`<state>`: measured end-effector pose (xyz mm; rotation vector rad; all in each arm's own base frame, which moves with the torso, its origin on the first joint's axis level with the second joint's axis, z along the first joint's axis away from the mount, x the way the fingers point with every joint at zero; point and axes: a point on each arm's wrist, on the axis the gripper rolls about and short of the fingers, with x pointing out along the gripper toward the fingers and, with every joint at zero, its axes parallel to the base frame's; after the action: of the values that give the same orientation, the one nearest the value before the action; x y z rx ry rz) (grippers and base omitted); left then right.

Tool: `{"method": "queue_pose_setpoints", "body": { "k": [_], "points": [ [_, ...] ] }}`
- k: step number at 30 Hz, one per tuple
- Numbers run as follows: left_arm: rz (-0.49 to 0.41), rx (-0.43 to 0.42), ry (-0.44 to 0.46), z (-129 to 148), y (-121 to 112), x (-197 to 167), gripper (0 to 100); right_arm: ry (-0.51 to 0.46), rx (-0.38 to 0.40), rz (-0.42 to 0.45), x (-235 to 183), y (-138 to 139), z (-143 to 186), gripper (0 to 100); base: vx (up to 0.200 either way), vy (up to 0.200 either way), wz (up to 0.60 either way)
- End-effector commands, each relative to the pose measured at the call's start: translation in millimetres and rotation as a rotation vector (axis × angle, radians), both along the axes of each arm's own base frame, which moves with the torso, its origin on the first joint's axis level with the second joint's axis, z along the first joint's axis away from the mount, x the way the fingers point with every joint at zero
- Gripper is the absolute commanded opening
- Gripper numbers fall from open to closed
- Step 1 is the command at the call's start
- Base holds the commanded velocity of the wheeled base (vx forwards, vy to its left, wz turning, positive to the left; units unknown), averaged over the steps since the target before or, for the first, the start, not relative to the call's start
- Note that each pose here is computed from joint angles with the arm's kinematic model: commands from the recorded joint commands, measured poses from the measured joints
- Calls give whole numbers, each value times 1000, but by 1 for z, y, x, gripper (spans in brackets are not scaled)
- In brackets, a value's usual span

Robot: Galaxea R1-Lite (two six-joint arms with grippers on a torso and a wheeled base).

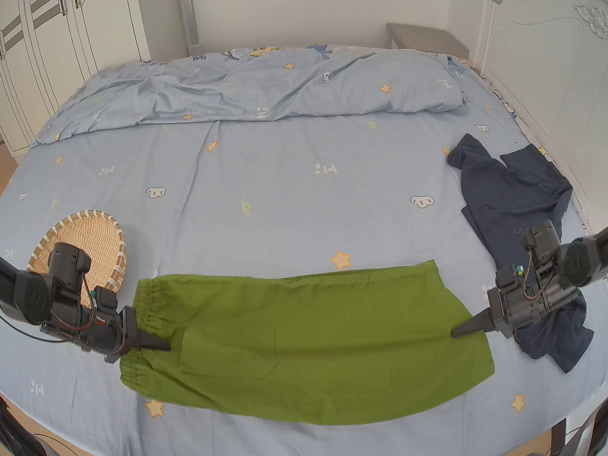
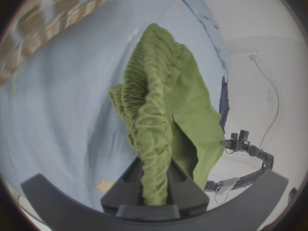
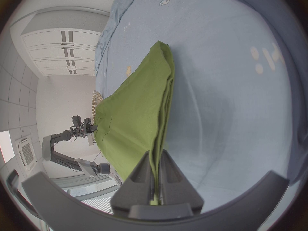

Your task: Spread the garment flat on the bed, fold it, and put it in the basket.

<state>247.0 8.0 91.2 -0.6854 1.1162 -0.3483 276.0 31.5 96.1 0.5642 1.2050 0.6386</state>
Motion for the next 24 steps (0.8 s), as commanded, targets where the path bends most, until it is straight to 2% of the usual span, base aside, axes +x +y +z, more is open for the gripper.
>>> {"method": "queue_pose_setpoints", "body": {
  "k": [1,6,10,11,20,24],
  "points": [
    [-51,18,44,-19,-4,-42,0,-35,4,21,-41,2,-14,0,0,0,0],
    [-50,33,-10,-29,-4,-44,0,-64,7,17,-41,1,-23,0,0,0,0],
    [-39,42,-23,-39,-1,-38,0,-40,-1,15,-36,1,-35,0,0,0,0],
    [-36,43,-24,-39,0,-38,0,-39,-1,15,-35,1,-36,100,0,0,0],
    [26,49,-54,-34,13,-35,0,-69,5,-34,-27,-11,-39,100,0,0,0],
    [64,75,-127,-17,18,-41,0,-160,0,-83,-27,-22,-18,100,0,0,0]
  ]
}}
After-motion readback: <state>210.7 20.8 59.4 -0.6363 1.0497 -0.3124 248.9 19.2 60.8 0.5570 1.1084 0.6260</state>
